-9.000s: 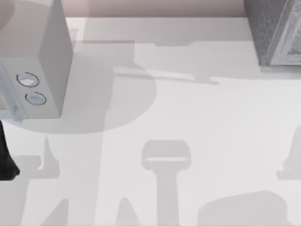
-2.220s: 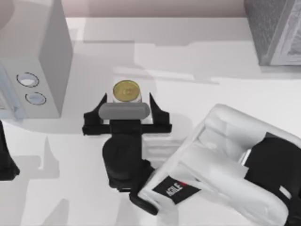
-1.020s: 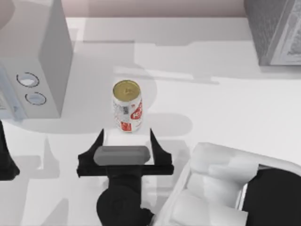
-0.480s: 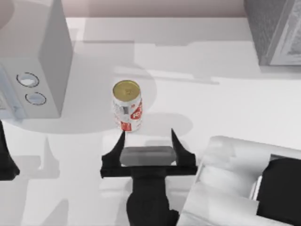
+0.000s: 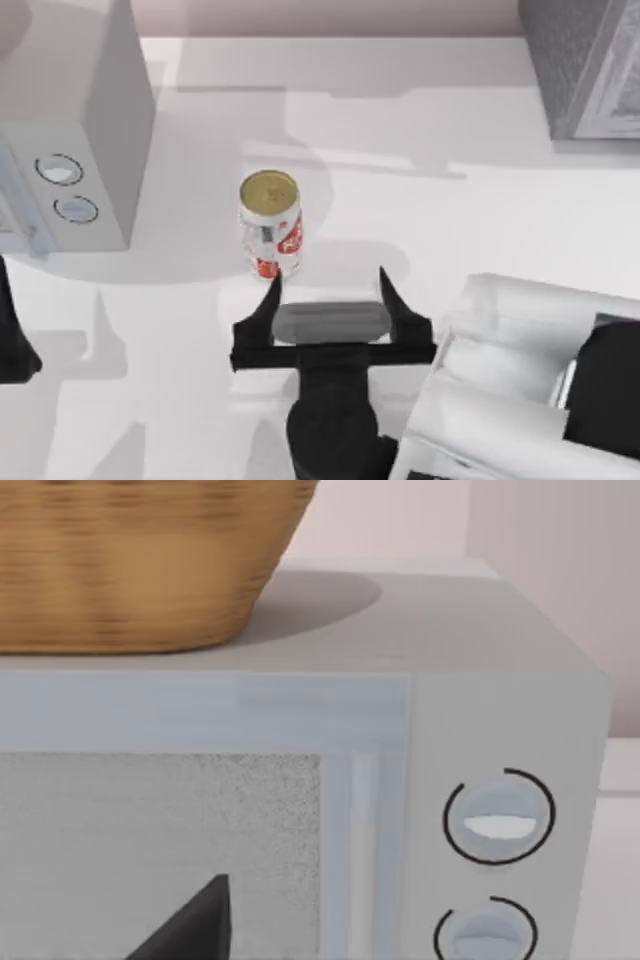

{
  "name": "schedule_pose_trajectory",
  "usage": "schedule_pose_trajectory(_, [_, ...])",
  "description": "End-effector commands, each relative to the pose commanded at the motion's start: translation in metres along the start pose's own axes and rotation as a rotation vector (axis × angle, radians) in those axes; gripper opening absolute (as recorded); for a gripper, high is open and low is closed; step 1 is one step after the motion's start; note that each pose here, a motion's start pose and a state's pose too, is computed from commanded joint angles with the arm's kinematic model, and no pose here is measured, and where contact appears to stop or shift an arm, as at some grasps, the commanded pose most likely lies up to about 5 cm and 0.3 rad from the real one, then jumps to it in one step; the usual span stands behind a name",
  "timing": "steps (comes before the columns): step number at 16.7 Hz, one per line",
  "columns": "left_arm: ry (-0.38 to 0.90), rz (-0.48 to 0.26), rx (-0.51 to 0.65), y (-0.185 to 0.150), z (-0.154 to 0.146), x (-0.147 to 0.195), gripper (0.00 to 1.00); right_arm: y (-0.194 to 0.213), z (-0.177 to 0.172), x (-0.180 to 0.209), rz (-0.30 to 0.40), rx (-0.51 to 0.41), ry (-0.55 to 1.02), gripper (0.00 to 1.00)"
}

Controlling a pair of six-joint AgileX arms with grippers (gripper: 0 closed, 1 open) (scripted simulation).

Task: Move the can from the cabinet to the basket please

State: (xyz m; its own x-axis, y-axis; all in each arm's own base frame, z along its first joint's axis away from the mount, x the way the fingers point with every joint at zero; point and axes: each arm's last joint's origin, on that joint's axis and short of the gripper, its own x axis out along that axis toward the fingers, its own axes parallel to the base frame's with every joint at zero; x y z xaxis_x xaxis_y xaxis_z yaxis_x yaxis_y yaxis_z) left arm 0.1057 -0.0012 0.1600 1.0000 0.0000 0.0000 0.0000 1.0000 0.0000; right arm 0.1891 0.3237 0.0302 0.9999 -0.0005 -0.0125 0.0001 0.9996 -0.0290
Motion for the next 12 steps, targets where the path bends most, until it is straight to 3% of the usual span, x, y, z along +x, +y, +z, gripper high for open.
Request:
schedule_pose_trajectory(3, [0.000, 0.000, 0.000, 0.000, 0.000, 0.000, 1.00, -0.031, 0.019, 0.023, -0.020, -0.066, 0.041, 1.00])
schedule_pose_trajectory(7, [0.000, 0.000, 0.000, 0.000, 0.000, 0.000, 1.00, -0.101, 0.065, 0.052, -0.049, -0.149, 0.140, 1.00])
schedule_pose_trajectory(12, [0.000, 0.000, 0.000, 0.000, 0.000, 0.000, 1.00, -0.214, 0.139, 0.038, -0.076, -0.098, 0.184, 1.00])
